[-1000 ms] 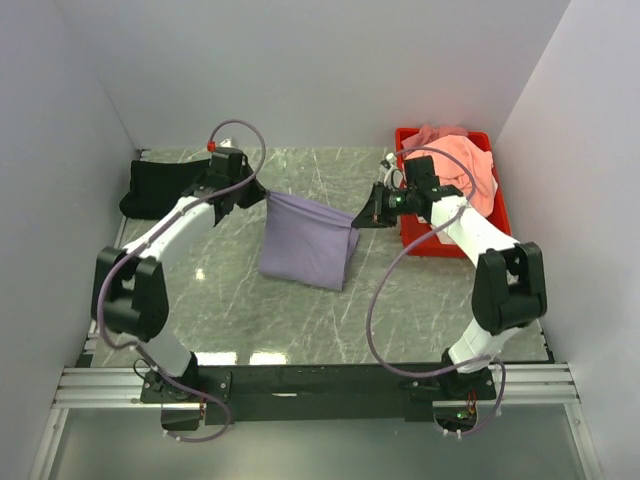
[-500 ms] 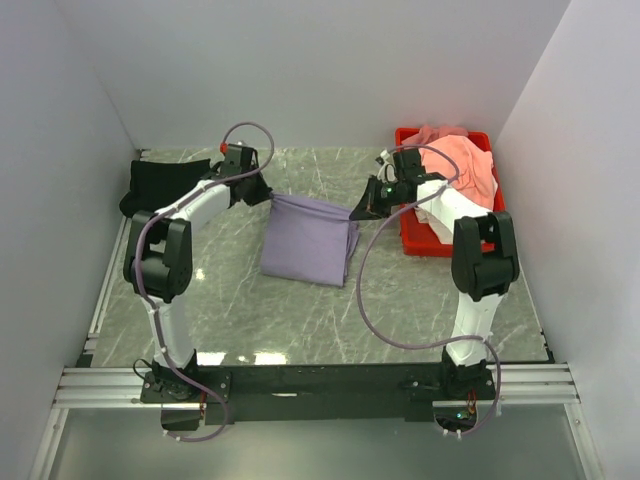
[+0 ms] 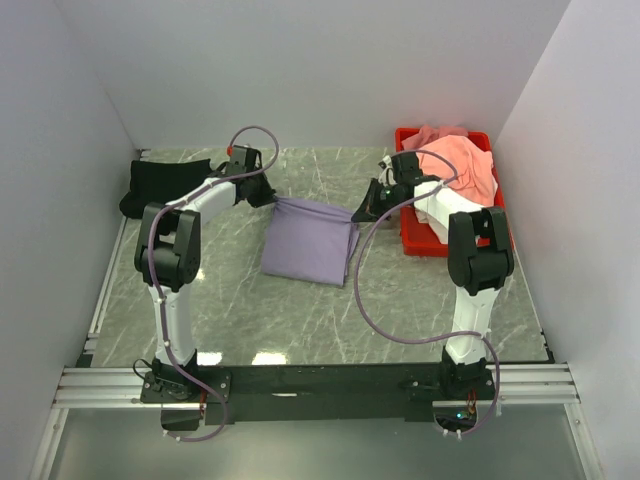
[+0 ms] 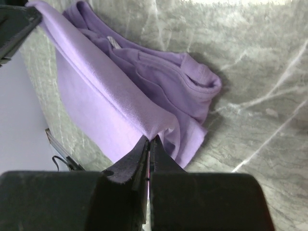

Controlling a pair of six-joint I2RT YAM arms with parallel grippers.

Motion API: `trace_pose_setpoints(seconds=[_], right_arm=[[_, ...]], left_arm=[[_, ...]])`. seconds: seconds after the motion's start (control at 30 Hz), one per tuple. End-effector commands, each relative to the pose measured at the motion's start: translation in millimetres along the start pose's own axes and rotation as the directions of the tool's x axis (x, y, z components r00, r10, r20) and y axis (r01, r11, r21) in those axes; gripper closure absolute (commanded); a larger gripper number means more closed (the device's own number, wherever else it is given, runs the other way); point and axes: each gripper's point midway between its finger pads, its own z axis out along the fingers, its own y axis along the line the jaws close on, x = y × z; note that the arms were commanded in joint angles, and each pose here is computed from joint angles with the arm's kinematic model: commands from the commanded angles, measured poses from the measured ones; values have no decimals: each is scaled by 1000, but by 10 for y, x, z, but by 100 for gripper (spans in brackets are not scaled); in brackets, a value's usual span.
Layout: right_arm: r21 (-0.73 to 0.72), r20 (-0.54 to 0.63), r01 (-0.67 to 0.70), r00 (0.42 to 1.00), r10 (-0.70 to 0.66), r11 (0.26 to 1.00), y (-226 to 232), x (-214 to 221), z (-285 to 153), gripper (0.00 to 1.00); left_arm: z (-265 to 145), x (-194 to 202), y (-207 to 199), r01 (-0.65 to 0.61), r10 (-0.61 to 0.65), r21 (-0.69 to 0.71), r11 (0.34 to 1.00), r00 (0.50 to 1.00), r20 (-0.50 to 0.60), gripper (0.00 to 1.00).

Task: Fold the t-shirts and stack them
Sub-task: Fold the tshirt

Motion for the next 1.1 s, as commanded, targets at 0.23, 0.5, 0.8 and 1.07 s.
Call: trace_pose_setpoints(seconds=[0.23,0.5,0.8,1.07], right_arm=[[113,110,-31,994,19,993,-177,-237,-224,90],[44,174,116,977,-122,992,378,-479,-628,29],[-71,95,201,977,-194,977,850,200,-401,27],[-82,-17,123,992,-125,989,723,499,136,27]], left_arm=[[-145,-412,-162,-36,31,62,997,996,79,35],[-702,-543,-435,-87,69,140,986,989,130,1],[-1026,128,-627,-99,83,261,960,994,73,0],[-693,588,-542,-87,117,292,952,989,-88,1]])
